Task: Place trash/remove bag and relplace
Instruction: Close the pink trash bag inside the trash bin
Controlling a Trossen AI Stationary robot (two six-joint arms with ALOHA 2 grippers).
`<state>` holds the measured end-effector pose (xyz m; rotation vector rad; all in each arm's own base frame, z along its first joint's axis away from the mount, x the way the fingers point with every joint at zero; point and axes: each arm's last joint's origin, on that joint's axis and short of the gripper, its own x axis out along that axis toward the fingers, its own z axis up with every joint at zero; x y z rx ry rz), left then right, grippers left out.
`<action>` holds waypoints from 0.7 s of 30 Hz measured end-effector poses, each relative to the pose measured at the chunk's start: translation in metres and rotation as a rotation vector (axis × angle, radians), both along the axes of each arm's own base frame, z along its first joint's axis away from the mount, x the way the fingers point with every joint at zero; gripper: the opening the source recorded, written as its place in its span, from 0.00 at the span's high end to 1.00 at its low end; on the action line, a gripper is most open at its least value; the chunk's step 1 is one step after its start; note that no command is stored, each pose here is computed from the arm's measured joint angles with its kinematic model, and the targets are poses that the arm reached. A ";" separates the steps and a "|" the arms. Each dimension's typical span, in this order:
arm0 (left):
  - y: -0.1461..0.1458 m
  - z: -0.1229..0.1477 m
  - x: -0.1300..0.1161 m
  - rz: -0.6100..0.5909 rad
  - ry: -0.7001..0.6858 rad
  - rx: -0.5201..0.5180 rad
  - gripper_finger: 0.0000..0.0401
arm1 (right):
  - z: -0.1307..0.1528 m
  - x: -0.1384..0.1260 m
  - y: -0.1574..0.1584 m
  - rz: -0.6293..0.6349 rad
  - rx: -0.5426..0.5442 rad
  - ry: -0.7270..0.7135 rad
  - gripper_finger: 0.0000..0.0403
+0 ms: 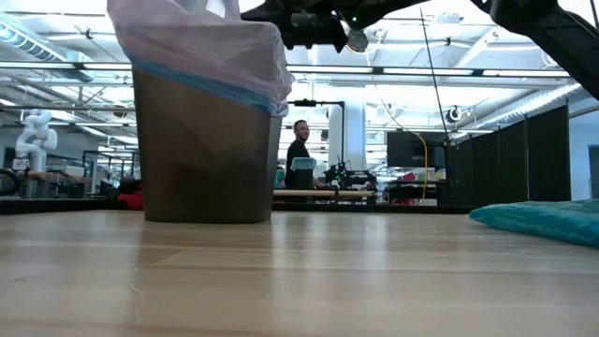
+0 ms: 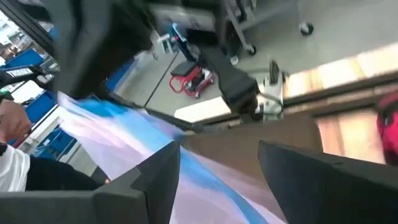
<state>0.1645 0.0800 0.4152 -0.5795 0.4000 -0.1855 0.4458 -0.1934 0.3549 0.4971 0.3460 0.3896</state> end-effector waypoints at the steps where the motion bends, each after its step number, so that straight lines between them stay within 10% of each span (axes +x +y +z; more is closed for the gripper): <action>1: 0.000 0.000 0.000 0.002 0.001 0.001 1.00 | -0.002 0.000 0.000 0.006 0.005 0.008 0.48; 21: 0.001 0.000 0.000 0.042 0.011 0.017 1.00 | -0.009 -0.001 0.006 0.067 -0.071 0.023 0.65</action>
